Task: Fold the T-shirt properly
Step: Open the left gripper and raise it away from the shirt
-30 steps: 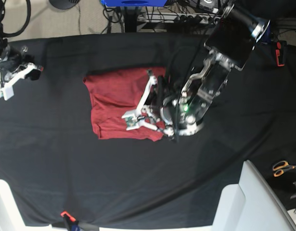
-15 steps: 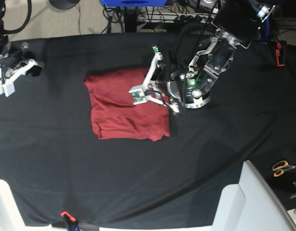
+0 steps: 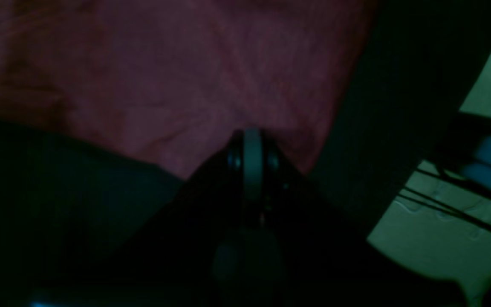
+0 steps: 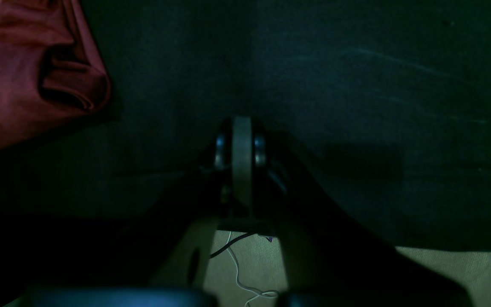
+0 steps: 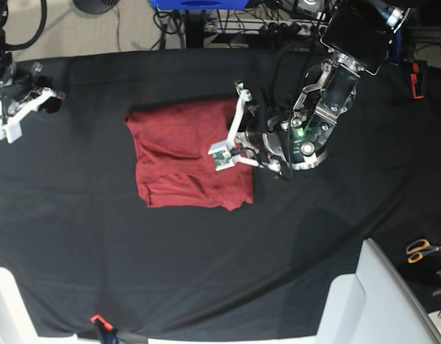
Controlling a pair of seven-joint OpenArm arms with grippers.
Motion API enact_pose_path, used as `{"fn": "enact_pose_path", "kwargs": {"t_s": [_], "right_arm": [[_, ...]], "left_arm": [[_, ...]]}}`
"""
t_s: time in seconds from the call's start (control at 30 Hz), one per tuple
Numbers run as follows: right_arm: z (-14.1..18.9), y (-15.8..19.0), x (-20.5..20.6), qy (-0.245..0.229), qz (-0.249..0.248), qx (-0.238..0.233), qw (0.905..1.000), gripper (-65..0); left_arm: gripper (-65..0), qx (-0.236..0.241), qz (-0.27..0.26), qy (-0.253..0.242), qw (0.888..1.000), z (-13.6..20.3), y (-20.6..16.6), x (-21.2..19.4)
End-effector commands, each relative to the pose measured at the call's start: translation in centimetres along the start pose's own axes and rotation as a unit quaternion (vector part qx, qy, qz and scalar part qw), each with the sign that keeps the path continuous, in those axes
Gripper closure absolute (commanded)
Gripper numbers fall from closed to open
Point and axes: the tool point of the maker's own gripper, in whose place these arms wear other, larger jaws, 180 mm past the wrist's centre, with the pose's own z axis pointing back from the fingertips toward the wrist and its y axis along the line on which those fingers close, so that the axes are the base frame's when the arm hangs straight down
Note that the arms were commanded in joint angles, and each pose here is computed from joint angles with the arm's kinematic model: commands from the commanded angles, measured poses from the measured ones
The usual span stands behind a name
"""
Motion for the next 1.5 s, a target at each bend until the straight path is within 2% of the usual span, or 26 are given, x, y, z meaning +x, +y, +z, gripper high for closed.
{"fn": "enact_pose_path", "kwargs": {"t_s": [0.0,0.2,0.53,0.7,0.8,0.87,0.97,1.07,1.17,1.3,1.37,1.47], "right_arm": [[0.5,-0.2,1.1,-0.014,0.007,0.001,0.9999,0.0],[0.5,-0.2,1.2,-0.015,0.007,0.001,0.9999,0.0],[0.5,-0.2,1.1,-0.014,0.007,0.001,0.9999,0.0],[0.4,0.8,1.1,-0.014,0.018,0.011,0.9997,0.0],[0.2,3.7,1.4,-0.013,0.066,0.03,0.9972,0.0],[0.4,5.9,2.4,-0.027,0.121,0.035,0.9917,0.0],[0.4,8.6,3.1,-0.035,0.187,0.04,0.9808,0.0],[-0.5,11.0,3.1,-0.018,0.221,0.05,0.9739,0.0],[-1.5,13.2,3.2,-0.003,0.269,0.049,0.9618,0.0],[-2.6,16.5,3.0,0.003,0.324,0.055,0.9443,0.0],[-3.3,17.6,2.9,0.005,0.336,0.057,0.94,0.0],[-4.1,18.3,2.3,0.015,0.336,0.063,0.9397,0.0]], "left_arm": [[0.0,0.005,0.0,-0.004,1.0,0.2,0.6,0.2],[0.0,-0.014,0.018,-0.005,1.0,-1.0,-0.2,-0.8],[0.0,-0.014,0.018,-0.004,1.0,-1.0,-0.2,-0.9],[0.0,0.011,0.017,-0.023,1.0,0.3,1.7,0.3],[0.0,0.059,0.034,-0.049,0.996,3.1,4.7,0.7],[0.0,0.097,0.057,-0.029,0.993,5.1,7.4,-2.1],[0.0,0.144,0.108,0.012,0.984,8.0,10.5,-8.4],[0.0,0.173,0.157,0.062,0.97,10.7,11.6,-15.8],[0.0,0.185,0.194,0.076,0.96,12.3,10.8,-20.9],[0.0,0.2,0.24,0.082,0.946,13.8,9.6,-24.7],[0.0,0.203,0.249,0.085,0.943,14.1,9.2,-25.4],[0.0,0.198,0.258,0.079,0.942,13.5,8.6,-25.3]]}}
